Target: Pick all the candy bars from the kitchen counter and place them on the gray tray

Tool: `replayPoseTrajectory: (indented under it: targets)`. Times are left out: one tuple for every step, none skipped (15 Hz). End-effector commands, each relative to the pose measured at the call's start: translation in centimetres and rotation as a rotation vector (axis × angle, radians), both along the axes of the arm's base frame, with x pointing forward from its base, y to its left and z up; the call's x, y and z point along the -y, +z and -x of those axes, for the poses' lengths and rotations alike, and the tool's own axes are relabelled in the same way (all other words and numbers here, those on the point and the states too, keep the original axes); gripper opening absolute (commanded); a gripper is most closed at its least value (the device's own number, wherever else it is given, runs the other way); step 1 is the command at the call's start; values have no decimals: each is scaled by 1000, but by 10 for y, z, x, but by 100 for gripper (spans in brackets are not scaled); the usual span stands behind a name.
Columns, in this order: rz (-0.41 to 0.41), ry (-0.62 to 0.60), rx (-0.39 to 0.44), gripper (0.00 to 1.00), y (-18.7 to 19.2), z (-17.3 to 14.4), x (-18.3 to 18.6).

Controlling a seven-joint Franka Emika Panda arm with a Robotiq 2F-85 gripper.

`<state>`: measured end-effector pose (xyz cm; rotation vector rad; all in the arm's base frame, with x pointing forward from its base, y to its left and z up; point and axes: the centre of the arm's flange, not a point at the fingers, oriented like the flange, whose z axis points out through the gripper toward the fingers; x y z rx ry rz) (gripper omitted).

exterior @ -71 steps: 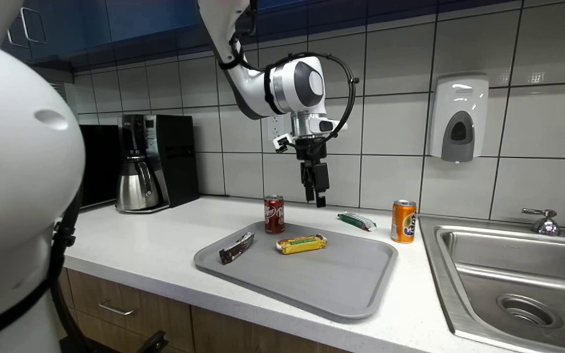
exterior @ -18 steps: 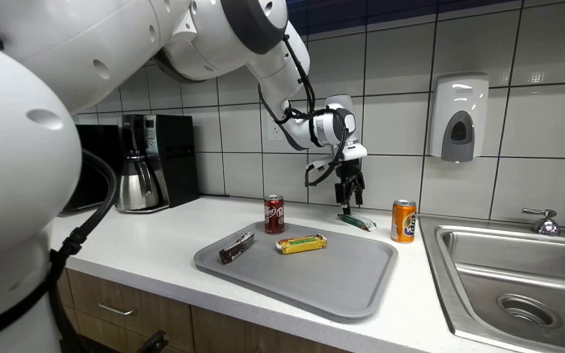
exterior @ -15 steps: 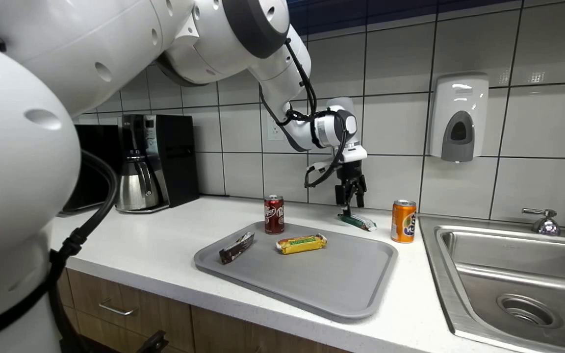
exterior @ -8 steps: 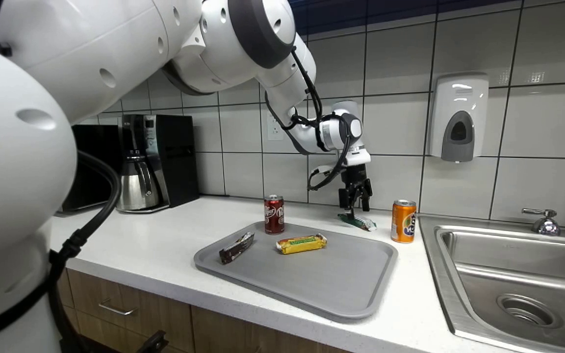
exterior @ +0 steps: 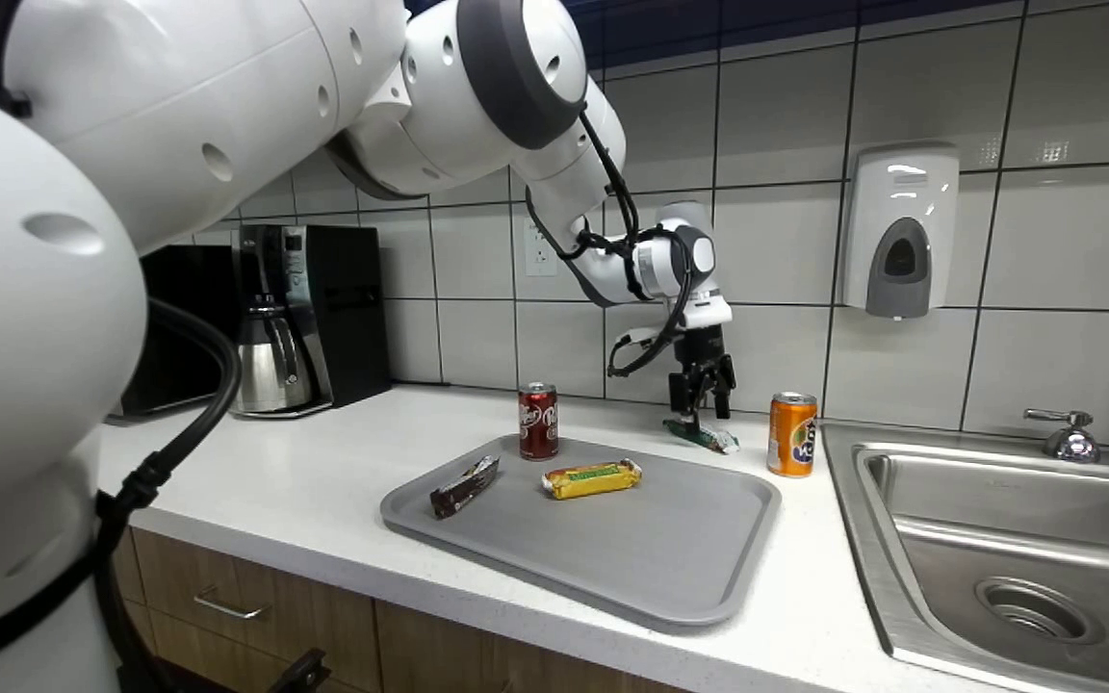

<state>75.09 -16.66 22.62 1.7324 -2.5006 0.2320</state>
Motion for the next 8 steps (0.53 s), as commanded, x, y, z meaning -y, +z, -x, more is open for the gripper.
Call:
replayPoseTrajectory:
  targets:
    - [-15,-37,-9,100,2,-15,4]
    - [-16,-35,-6,100,3,-15,3]
    - [-16,-33,-4,75,4,-15,3]
    - [-15,-30,-3,74,4,-15,3]
    - [-17,-28,-4,65,5,-15,2]
    - [-15,-27,-1,58,5,-15,2]
    - [-13,-26,-1,49,5,-15,2]
    - [-12,-26,-1,42,4,-15,2]
